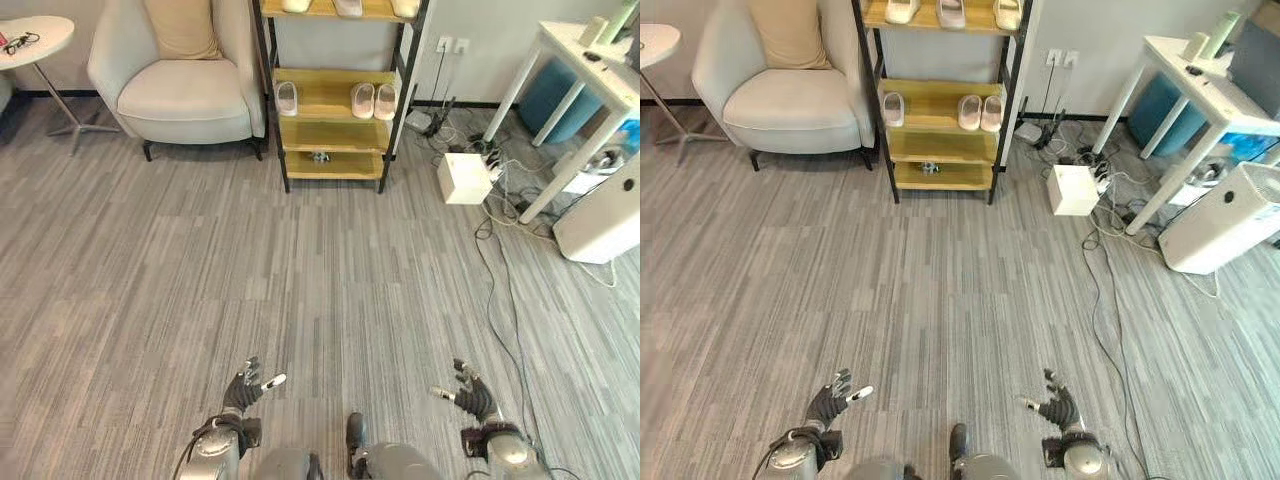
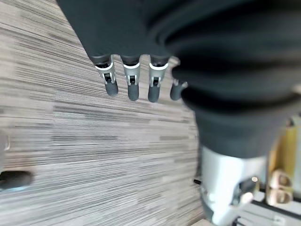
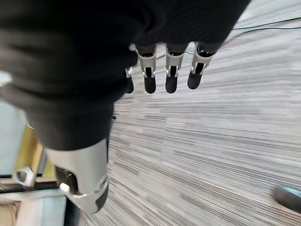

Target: Arrange the slippers neatly on the shoe rack.

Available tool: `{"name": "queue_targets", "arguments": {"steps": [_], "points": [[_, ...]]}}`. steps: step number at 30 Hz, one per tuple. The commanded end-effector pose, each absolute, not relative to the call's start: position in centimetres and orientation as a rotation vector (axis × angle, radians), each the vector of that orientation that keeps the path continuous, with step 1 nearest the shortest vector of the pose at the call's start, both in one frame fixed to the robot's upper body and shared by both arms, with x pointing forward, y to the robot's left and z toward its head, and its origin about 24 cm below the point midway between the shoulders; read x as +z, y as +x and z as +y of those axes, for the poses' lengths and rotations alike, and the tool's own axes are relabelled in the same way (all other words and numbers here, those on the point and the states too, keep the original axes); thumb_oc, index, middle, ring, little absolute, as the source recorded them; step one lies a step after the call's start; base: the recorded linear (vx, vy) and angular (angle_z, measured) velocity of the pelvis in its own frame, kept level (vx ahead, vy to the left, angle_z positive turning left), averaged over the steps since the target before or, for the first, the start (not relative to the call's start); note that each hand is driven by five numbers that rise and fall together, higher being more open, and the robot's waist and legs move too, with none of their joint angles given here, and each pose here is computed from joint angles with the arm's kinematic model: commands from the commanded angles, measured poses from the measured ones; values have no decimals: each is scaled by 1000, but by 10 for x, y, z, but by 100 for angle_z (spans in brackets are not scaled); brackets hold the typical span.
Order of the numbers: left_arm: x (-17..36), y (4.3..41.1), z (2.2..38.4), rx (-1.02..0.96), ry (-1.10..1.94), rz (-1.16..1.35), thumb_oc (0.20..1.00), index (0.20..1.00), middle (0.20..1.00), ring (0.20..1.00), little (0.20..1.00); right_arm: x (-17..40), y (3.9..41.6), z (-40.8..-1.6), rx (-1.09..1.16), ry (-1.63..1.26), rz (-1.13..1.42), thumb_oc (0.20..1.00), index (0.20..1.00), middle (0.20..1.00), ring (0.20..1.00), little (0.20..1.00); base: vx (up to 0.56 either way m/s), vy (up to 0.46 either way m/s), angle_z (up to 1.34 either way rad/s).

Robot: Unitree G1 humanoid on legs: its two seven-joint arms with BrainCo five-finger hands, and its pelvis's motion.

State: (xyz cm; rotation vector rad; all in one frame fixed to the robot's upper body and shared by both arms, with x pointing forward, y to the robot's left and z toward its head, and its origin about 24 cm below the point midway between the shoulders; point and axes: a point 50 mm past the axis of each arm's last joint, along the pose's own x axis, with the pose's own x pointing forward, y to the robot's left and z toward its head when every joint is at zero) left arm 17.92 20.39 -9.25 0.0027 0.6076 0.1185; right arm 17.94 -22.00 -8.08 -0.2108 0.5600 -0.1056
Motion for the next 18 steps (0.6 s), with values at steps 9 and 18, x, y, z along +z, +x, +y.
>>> {"name": "queue_targets", "arguments": {"steps": [9, 18], "points": [[-67, 200, 185, 19, 24, 453, 1000, 1000, 1000, 1000, 1000, -71, 183, -232, -172, -208, 489, 1000, 1000, 1000, 1000, 1000, 292, 66, -3], [-76, 183, 193, 2, 64, 515, 1000, 1000, 1000, 1000, 1000, -77, 182, -215, -125, -171, 510, 1000, 1000, 1000, 1000, 1000, 246, 156, -25]]}}
